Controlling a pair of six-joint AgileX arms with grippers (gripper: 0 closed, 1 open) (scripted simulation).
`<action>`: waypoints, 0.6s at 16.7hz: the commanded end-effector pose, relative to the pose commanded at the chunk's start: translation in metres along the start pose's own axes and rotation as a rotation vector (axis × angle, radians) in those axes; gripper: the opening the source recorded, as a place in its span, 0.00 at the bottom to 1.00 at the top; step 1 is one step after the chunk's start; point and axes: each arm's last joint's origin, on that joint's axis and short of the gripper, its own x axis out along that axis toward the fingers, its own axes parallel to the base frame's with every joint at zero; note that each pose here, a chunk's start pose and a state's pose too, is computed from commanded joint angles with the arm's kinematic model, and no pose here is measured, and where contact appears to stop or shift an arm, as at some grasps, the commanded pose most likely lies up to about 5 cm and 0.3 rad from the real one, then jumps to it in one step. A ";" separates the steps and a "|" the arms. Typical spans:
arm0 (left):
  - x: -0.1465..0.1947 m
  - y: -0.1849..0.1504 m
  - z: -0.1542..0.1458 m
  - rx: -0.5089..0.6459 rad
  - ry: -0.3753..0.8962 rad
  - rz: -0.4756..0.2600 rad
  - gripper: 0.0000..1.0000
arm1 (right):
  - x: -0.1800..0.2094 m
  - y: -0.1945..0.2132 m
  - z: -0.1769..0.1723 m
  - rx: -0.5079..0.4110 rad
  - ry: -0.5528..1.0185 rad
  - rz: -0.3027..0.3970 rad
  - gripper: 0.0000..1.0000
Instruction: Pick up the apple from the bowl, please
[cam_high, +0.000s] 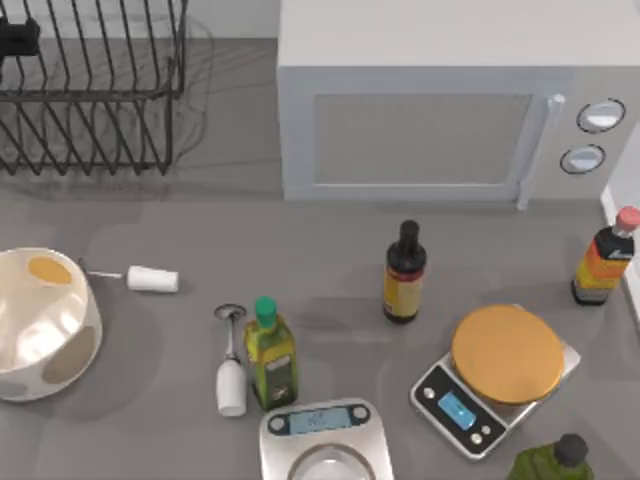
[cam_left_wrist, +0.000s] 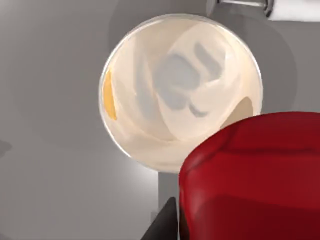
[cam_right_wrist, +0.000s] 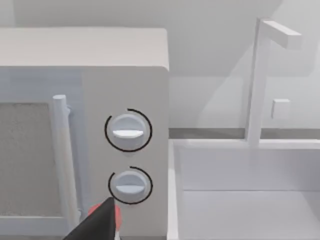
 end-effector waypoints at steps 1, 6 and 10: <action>0.007 -0.015 0.010 0.000 0.007 -0.001 0.00 | 0.000 0.000 0.000 0.000 0.000 0.000 1.00; 0.061 -0.132 0.044 0.004 0.040 0.003 0.00 | 0.000 0.000 0.000 0.000 0.000 0.000 1.00; 0.096 -0.201 0.045 0.003 0.048 0.008 0.00 | 0.000 0.000 0.000 0.000 0.000 0.000 1.00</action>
